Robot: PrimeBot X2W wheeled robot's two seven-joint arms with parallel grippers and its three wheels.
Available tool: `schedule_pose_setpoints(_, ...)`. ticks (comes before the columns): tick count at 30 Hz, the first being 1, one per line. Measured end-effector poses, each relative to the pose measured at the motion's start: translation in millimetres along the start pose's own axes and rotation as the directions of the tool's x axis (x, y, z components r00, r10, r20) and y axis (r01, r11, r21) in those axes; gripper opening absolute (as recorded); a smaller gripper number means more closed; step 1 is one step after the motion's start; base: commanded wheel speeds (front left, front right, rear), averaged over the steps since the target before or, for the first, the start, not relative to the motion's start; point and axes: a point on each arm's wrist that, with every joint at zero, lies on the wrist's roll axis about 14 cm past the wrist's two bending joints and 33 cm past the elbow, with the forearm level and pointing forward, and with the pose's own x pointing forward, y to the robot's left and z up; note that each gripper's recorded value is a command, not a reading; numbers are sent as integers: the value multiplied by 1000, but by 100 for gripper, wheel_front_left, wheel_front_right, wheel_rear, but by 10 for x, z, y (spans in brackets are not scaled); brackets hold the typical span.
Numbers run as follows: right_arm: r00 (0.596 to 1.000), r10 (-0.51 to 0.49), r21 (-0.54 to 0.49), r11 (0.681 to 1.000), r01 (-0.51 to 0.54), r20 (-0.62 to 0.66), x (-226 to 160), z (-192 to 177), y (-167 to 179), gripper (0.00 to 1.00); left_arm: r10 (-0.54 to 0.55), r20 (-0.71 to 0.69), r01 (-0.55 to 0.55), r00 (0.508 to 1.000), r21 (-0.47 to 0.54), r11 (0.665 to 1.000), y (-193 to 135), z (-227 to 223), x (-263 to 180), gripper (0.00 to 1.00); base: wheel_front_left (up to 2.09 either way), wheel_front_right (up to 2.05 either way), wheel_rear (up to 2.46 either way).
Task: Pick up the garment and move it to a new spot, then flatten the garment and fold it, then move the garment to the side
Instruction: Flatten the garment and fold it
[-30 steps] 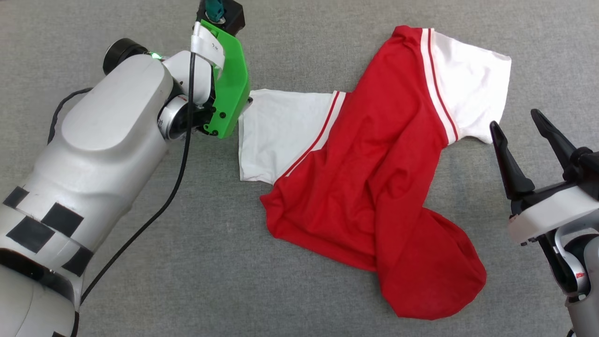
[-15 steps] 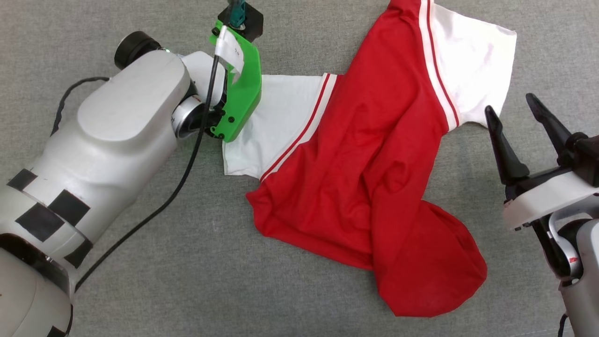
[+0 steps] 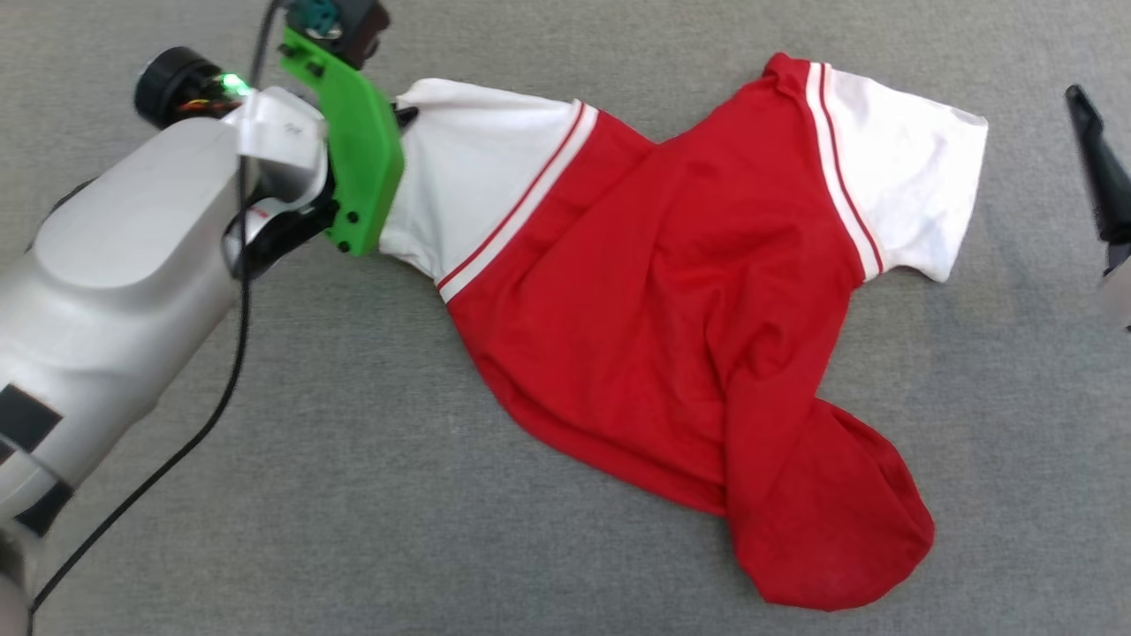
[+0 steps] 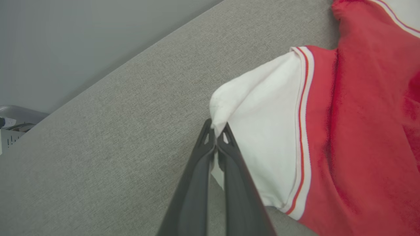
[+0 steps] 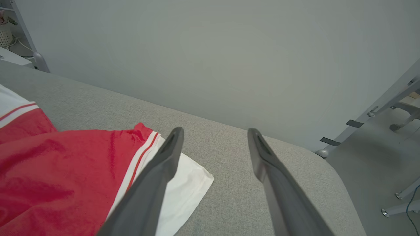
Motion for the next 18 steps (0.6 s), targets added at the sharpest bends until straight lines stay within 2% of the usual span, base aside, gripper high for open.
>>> schedule_pose_setpoints(4,989,67,10,998,-66,-128,128,14,32,100,56,41,-55,998,-13,998,192,-82,-269,0,0,0,0)
schedule_pose_setpoints(5,980,80,-4,997,-83,-184,152,-34,45,100,66,47,-66,997,-15,998,221,-112,-329,0,0,0,0)
schedule_pose_setpoints(7,950,113,36,994,-108,-290,186,-137,70,100,77,64,-76,995,-22,997,239,-142,-415,0,0,0,0)
schedule_pose_setpoints(9,915,135,51,991,-125,-380,220,-213,80,100,92,86,-91,992,-23,996,252,-147,-490,0,0,0,0)
schedule_pose_setpoints(13,814,150,72,989,-133,-561,271,-385,1,100,126,139,-123,982,-34,992,291,-103,-622,0,0,0,0)
schedule_pose_setpoints(18,721,123,86,992,-88,-682,395,-608,-142,100,143,178,-138,974,-41,990,309,-93,-635,0,0,0,0)
